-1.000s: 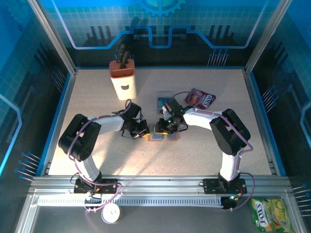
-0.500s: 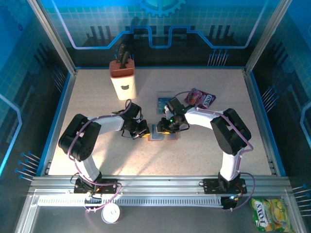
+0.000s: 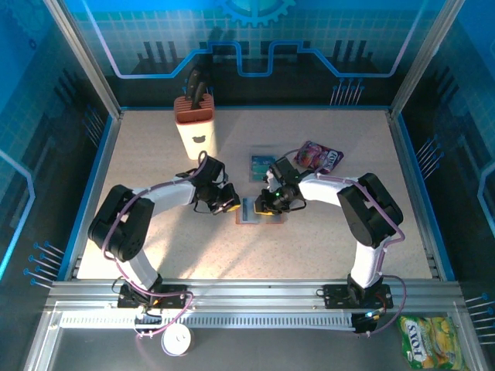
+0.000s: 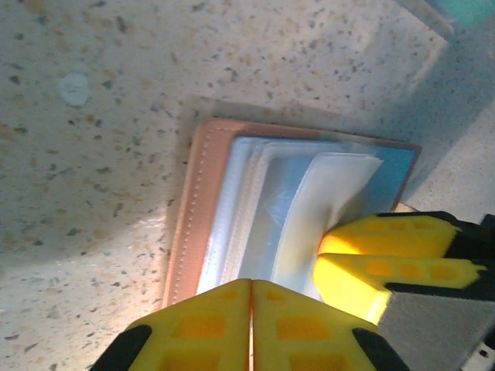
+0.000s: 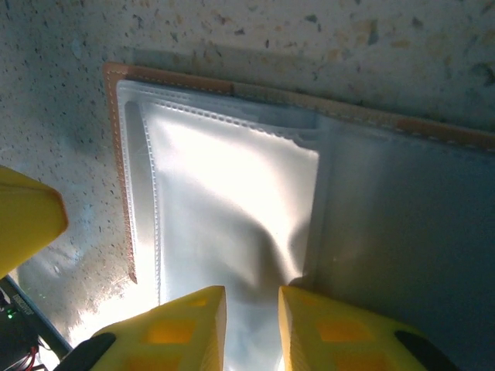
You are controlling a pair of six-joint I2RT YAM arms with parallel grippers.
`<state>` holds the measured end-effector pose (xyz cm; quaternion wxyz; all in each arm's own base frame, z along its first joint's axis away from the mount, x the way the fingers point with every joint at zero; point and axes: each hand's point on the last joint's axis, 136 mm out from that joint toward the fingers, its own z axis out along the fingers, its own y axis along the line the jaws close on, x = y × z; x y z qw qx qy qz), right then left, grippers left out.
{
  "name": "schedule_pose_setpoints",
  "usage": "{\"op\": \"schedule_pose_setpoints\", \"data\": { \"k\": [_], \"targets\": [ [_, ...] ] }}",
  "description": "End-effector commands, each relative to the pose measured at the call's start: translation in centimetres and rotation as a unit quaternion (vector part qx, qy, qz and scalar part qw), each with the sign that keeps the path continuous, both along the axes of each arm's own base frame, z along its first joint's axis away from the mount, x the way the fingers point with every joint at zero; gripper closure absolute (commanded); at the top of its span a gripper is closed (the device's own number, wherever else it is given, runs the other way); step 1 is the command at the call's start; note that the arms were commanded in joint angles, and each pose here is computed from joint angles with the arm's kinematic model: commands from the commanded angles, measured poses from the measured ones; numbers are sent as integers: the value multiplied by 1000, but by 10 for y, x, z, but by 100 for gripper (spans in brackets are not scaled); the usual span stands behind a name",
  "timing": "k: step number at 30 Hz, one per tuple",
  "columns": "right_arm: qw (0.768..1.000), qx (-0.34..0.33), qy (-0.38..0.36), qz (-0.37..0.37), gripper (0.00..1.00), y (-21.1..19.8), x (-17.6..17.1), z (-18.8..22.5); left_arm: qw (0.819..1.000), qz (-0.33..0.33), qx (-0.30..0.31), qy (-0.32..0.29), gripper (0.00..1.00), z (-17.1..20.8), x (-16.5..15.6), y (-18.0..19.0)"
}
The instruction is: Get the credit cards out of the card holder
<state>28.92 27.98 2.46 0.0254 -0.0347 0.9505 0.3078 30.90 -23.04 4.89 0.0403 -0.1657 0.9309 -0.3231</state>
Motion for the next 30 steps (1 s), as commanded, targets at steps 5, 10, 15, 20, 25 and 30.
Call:
{"op": "schedule_pose_setpoints", "data": {
  "k": [5, 10, 15, 20, 25, 30],
  "targets": [
    [1000, 27, 6, -10, 75, -4, -2, 3, 998, -6, -55, 3, 85, 13, 3, -25],
    [999, 33, 8, -15, 75, -6, -2, 2, 997, -7, -76, 10, 80, 9, 3, -36],
    [999, 46, 13, -21, 75, -7, -2, 2, 997, -11, -72, 20, 79, -1, 2, -41],
    [998, 55, 17, -27, 75, -8, -1, 1, 997, -13, -69, 28, 78, -8, -1, -43],
    [997, 62, 20, -29, 76, -7, -2, 0, 998, -10, -63, 28, 78, -11, -1, -41],
    [997, 63, 23, -29, 76, -7, -3, 0, 998, -6, -52, 25, 77, -13, -1, -38]
  ]
}}
